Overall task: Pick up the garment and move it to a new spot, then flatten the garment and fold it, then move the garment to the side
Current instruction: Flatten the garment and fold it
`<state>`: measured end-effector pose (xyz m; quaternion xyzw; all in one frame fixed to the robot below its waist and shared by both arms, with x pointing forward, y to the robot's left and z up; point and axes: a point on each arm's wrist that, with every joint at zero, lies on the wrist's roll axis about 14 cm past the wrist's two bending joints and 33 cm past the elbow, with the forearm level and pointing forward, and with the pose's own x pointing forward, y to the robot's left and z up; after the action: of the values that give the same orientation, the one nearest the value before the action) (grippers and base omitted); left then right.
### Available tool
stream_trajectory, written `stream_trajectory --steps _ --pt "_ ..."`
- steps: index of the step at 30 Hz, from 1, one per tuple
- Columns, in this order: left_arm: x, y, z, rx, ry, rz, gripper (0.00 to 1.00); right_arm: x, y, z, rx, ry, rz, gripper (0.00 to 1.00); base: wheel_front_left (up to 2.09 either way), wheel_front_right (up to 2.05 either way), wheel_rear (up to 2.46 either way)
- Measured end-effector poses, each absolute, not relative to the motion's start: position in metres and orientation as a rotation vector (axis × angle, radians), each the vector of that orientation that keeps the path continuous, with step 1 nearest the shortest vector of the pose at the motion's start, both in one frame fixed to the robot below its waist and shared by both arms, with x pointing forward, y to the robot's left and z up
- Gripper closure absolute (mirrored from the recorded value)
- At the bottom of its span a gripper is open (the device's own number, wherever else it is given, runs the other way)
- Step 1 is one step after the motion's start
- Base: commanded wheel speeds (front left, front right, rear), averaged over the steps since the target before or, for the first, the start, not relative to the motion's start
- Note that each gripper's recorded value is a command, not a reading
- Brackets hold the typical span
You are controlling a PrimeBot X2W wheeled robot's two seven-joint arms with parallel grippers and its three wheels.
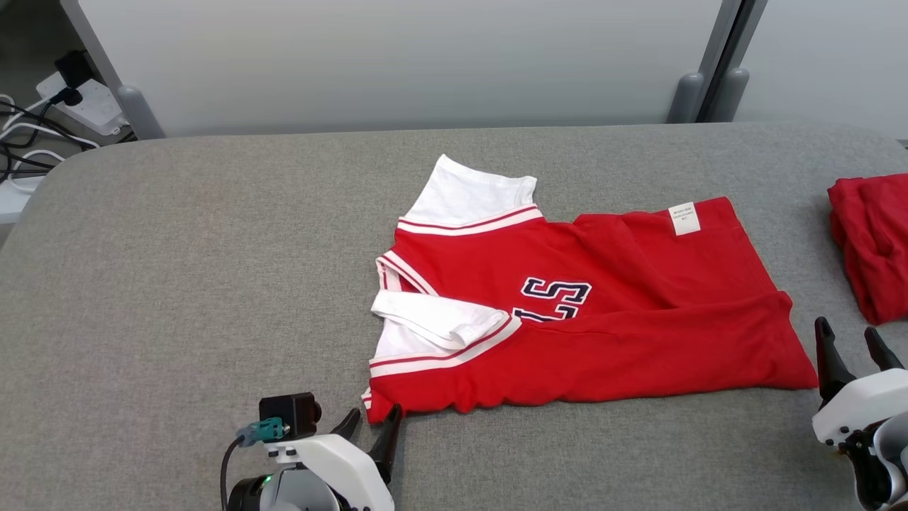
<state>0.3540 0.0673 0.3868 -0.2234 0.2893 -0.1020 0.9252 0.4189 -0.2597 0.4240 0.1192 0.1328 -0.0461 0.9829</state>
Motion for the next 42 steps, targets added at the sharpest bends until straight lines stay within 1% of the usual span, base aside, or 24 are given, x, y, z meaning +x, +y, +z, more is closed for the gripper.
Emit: stream_trajectory --steps 1,2,3,4,6,8,9,10,20,26,30,31,32,33,34,35,42 --pt "0.354 0.066 0.387 -0.460 0.597 -0.212 0.15 0.418 -0.260 0.423 0.241 0.268 -0.095 0.00 0.00 0.00 0.00" --pt "0.354 0.065 0.387 -0.468 0.600 -0.212 0.29 0.416 -0.261 0.422 0.241 0.272 -0.098 0.00 0.00 0.00 0.00" --pt "0.354 0.064 0.387 -0.473 0.601 -0.213 0.50 0.415 -0.262 0.420 0.239 0.276 -0.101 0.00 0.00 0.00 0.00" --pt "0.355 0.063 0.387 -0.479 0.603 -0.213 0.54 0.414 -0.263 0.420 0.238 0.277 -0.103 0.00 0.00 0.00 0.00" --pt "0.355 0.063 0.386 -0.491 0.610 -0.210 0.64 0.414 -0.265 0.420 0.240 0.274 -0.110 0.00 0.00 0.00 0.00" --pt "0.355 0.063 0.386 -0.497 0.613 -0.206 0.82 0.414 -0.266 0.421 0.242 0.272 -0.113 0.00 0.00 0.00 0.00" --pt "0.355 0.063 0.386 -0.501 0.614 -0.206 0.97 0.414 -0.266 0.421 0.243 0.272 -0.113 0.00 0.00 0.00 0.00" --pt "0.355 0.062 0.386 -0.504 0.613 -0.206 1.00 0.414 -0.266 0.421 0.243 0.272 -0.113 0.00 0.00 0.00 0.00" --pt "0.356 0.071 0.389 -0.521 0.574 -0.176 1.00 0.396 -0.247 0.389 0.387 0.405 -0.129 0.00 0.00 0.00 0.00" --pt "0.356 0.076 0.389 -0.525 0.564 -0.167 1.00 0.387 -0.240 0.367 0.386 0.504 -0.124 0.00 0.00 0.00 0.00" --pt "0.356 0.079 0.388 -0.527 0.562 -0.160 1.00 0.394 -0.234 0.365 0.396 0.524 -0.116 0.00 0.00 0.00 0.00" --pt "0.356 0.079 0.388 -0.529 0.562 -0.158 1.00 0.397 -0.232 0.365 0.392 0.524 -0.109 0.16 0.00 0.00 0.00" --pt "0.356 0.080 0.388 -0.530 0.562 -0.157 1.00 0.399 -0.230 0.366 0.392 0.525 -0.105 0.56 0.00 0.00 0.00" --pt "0.356 0.080 0.388 -0.530 0.562 -0.155 1.00 0.401 -0.229 0.366 0.393 0.528 -0.104 0.65 0.00 0.00 0.00" --pt "0.356 0.081 0.387 -0.530 0.563 -0.153 1.00 0.403 -0.228 0.366 0.392 0.529 -0.102 0.97 0.00 0.00 0.00" --pt "0.356 0.082 0.387 -0.530 0.563 -0.151 1.00 0.404 -0.227 0.365 0.389 0.533 -0.097 1.00 0.00 0.00 0.00" --pt "0.357 0.088 0.392 -0.527 0.537 -0.141 1.00 0.403 -0.222 0.365 0.372 0.544 -0.068 1.00 0.00 0.00 0.00"
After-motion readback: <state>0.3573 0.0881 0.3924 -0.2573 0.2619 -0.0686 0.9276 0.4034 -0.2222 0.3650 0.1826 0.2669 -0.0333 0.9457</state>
